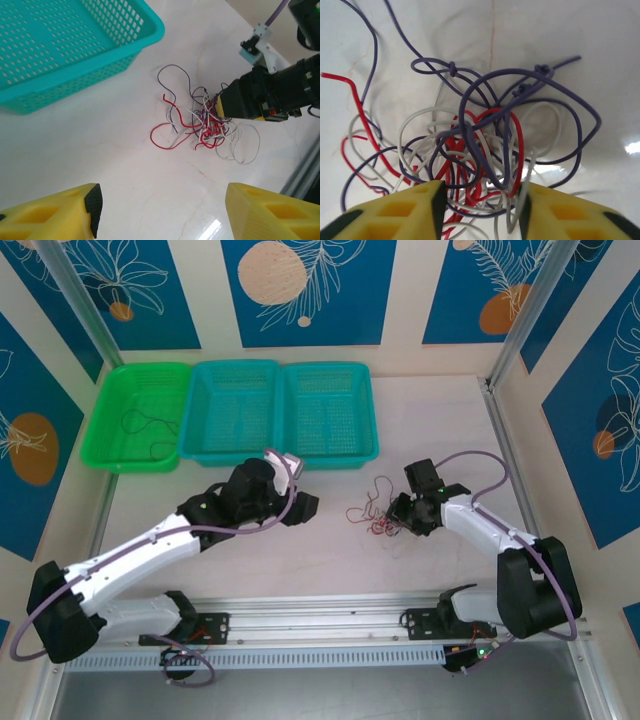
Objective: Untangle the cables
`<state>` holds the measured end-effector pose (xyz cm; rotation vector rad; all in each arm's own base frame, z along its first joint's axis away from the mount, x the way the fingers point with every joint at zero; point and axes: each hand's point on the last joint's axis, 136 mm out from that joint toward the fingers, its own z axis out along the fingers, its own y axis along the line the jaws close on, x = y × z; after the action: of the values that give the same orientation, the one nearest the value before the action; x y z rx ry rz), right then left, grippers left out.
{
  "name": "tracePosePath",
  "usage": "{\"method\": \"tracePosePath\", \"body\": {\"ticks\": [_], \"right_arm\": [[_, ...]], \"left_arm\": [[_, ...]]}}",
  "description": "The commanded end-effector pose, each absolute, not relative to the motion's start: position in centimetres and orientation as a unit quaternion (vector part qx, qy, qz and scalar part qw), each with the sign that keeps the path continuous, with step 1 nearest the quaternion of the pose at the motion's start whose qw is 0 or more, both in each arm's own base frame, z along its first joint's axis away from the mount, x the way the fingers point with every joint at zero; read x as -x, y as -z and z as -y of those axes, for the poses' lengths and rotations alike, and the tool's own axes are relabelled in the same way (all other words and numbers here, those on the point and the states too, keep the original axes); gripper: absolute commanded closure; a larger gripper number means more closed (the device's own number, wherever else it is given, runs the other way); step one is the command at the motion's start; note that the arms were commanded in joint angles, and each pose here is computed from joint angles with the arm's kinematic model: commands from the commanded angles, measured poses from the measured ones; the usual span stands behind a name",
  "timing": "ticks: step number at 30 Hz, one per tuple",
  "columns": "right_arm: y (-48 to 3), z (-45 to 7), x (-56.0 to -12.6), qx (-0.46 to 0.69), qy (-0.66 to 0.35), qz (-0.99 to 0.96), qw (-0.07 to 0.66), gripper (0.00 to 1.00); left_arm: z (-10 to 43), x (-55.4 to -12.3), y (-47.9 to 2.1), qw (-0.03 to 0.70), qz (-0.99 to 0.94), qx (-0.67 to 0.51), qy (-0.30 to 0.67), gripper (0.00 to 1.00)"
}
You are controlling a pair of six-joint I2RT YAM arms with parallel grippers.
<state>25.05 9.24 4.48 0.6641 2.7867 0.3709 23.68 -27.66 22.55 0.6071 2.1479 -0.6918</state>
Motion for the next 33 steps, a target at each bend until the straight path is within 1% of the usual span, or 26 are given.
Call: {"method": "tracePosePath", "body": {"ticks": [1,4,7,9,12,15,21,24,26,30,32,33], "right_arm": [[-4.5,-8.9,-26.5,-0.196,-0.113,-0.960,0.165,0.69],[-5.0,-9.4,-26.5,-0.166,-0.126,-0.963,0.173,0.85],[-7.1,-10.7,-26.4,-0.101,-0.135,-0.963,0.211,0.91],[-9.0,-12.2,-26.0,-0.038,-0.157,-0.958,0.237,0.92],[-11.1,-14.0,-24.8,0.029,-0.178,-0.951,0.250,0.94],[-13.1,-15.8,-23.3,0.093,-0.190,-0.942,0.261,0.95],[-16.6,-19.8,-20.3,0.211,-0.249,-0.901,0.285,0.95],[-17.6,-21.5,-19.1,0.253,-0.285,-0.878,0.289,0.93],[-16.6,-22.1,-18.9,0.254,-0.297,-0.878,0.276,0.89],[-12.2,-21.2,-19.5,0.176,-0.268,-0.922,0.218,0.88],[-9.5,-18.2,-19.8,0.071,-0.193,-0.961,0.183,0.91],[-8.6,-16.5,-19.6,0.023,-0.153,-0.973,0.169,0.91]], "left_arm": [[25.1,-24.0,-24.2,0.435,-0.836,-0.256,0.215,0.28],[23.5,-24.1,-24.6,0.441,-0.839,-0.256,0.192,0.23],[22.7,-23.9,-24.8,0.437,-0.839,-0.256,0.197,0.12],[22.7,-23.6,-25.0,0.431,-0.837,-0.262,0.213,0.06],[23.0,-23.3,-24.9,0.419,-0.835,-0.277,0.224,0.01],[23.3,-23.1,-24.3,0.406,-0.835,-0.296,0.225,0.00],[23.8,-23.6,-22.7,0.385,-0.840,-0.304,0.231,0.00],[24.3,-23.7,-22.0,0.372,-0.844,-0.302,0.240,0.00],[24.5,-23.8,-21.8,0.370,-0.845,-0.296,0.246,0.00],[24.6,-23.9,-21.6,0.371,-0.847,-0.287,0.251,0.00],[24.3,-23.9,-21.4,0.371,-0.850,-0.283,0.246,0.00],[24.1,-23.8,-21.3,0.370,-0.851,-0.281,0.244,0.00]]}}
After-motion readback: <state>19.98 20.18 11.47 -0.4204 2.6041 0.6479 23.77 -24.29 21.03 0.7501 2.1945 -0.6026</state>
